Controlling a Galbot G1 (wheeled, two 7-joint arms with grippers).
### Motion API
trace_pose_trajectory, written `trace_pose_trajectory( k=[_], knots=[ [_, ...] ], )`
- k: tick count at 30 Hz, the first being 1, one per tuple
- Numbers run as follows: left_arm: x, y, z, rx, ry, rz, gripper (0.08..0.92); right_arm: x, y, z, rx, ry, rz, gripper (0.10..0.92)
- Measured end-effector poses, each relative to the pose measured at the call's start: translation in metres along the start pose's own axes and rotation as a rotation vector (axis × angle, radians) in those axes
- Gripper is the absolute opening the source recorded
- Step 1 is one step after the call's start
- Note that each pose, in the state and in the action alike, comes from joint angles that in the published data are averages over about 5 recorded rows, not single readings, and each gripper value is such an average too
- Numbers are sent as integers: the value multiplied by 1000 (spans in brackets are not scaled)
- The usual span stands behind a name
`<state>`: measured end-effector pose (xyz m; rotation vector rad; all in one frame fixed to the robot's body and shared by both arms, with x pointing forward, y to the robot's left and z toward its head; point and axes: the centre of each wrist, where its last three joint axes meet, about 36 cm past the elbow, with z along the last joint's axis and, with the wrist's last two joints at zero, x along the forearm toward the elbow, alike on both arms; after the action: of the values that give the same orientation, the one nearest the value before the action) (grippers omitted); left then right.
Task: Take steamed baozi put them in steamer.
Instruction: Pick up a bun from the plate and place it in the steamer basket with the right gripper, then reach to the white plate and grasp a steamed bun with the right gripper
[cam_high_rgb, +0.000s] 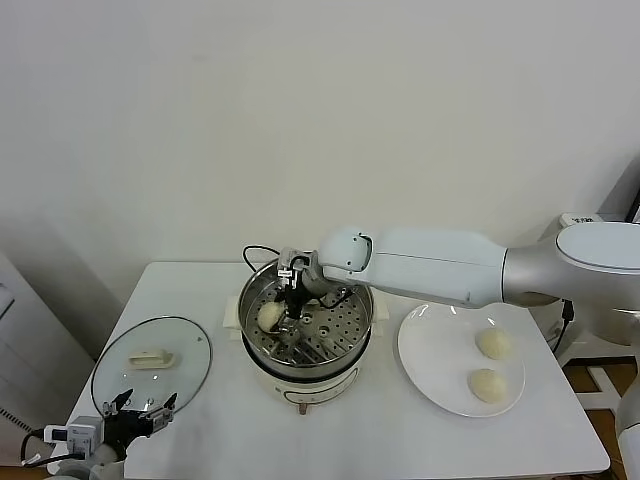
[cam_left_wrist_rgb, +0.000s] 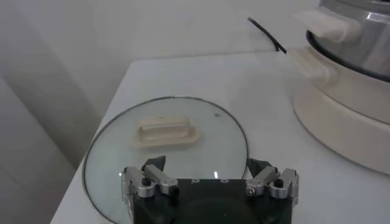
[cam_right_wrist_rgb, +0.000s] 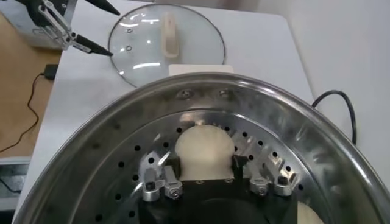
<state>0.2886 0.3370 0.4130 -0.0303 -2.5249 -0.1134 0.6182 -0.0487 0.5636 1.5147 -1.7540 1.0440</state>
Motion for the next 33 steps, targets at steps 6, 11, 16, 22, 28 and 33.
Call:
trace_pose_trajectory(
  k=[6,11,16,22,28,33],
  knots=[
    [1,1,1,1,-1,-2,823,18,-7,0,1,-2,4,817],
    [1,2,0,-3,-3,-2,823,58,-26,10,20,14,14,823],
    [1,3,-1,-8,-6,1,823,116,-47,33,67,61,15,823],
    [1,2,-3,-9,-10,5,823,180,-58,81,109,147,-6,823],
    [1,1,-4,-9,-13,7,823,223,-54,146,116,225,-45,823],
    [2,1,-5,-9,-15,7,823,236,-44,196,118,275,-83,823]
  ],
)
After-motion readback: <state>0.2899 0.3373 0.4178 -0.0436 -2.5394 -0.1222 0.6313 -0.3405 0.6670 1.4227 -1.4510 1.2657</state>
